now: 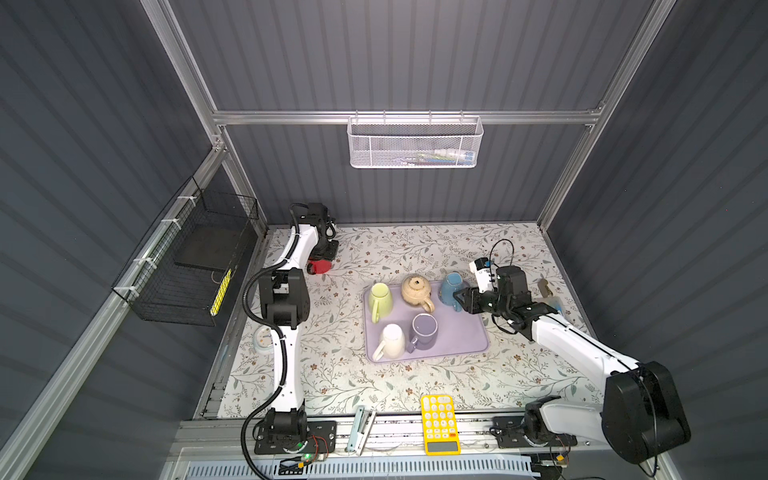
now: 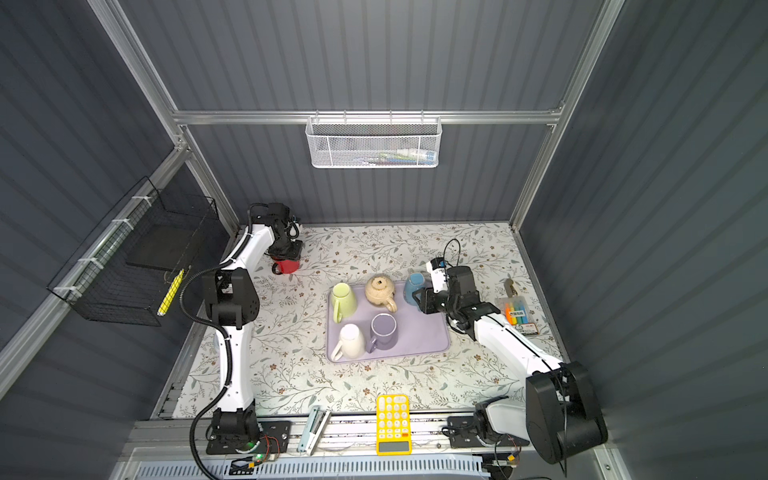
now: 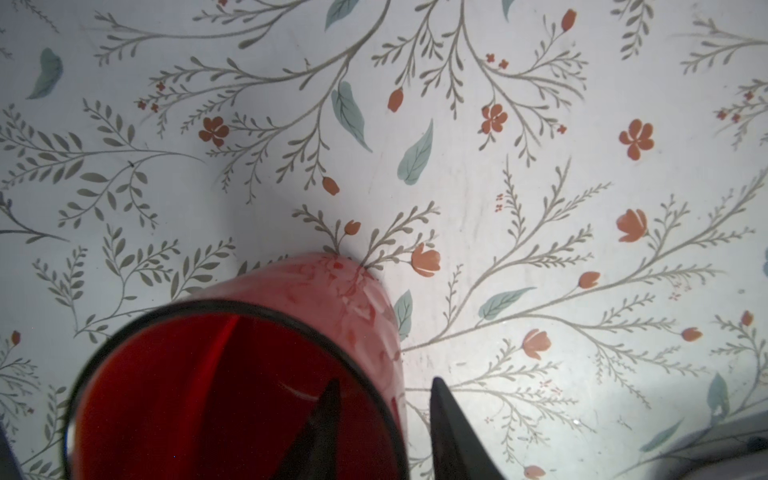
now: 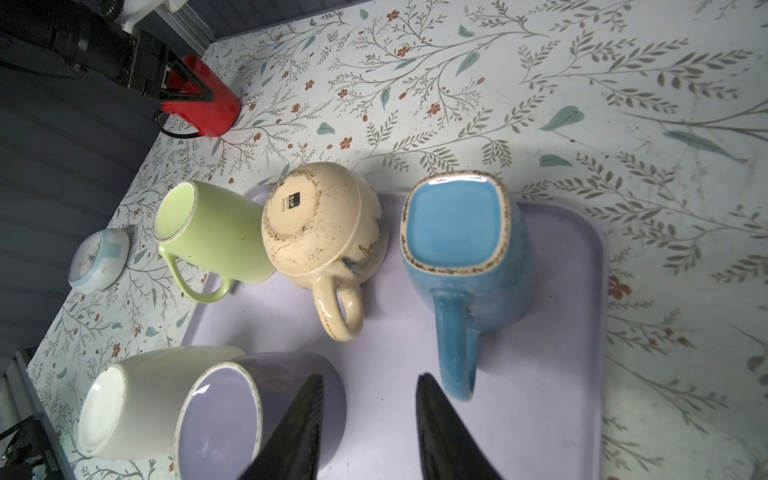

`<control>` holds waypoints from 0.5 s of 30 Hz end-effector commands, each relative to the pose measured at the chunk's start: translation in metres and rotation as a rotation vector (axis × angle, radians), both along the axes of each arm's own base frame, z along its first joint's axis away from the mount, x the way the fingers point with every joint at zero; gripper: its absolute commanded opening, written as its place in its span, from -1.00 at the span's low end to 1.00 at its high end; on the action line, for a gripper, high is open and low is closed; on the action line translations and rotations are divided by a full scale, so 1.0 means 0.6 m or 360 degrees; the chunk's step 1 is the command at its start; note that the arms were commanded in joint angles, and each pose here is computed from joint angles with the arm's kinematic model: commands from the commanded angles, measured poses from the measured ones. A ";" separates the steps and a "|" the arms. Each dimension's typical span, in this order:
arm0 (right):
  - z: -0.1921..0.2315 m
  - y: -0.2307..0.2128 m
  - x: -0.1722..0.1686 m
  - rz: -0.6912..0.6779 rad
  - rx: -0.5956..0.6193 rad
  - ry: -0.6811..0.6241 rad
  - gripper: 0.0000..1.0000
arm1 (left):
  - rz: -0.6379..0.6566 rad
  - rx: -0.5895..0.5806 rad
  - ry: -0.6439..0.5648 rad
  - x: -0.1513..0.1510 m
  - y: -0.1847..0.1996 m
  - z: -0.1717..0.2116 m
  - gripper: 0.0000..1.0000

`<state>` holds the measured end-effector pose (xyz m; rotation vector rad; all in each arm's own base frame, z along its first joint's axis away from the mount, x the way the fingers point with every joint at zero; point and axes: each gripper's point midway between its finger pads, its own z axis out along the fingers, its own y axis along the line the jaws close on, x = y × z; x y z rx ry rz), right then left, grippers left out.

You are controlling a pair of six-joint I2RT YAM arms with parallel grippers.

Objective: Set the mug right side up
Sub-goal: 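Carry the red mug off the tray and set it upright with the left gripper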

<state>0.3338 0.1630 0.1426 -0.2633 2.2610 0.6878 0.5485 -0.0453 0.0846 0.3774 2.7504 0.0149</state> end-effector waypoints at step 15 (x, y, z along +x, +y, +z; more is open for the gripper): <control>-0.002 -0.025 0.003 -0.0028 -0.0228 0.0015 -0.17 | -0.0022 -0.0076 -0.0439 -0.022 -0.011 0.223 0.07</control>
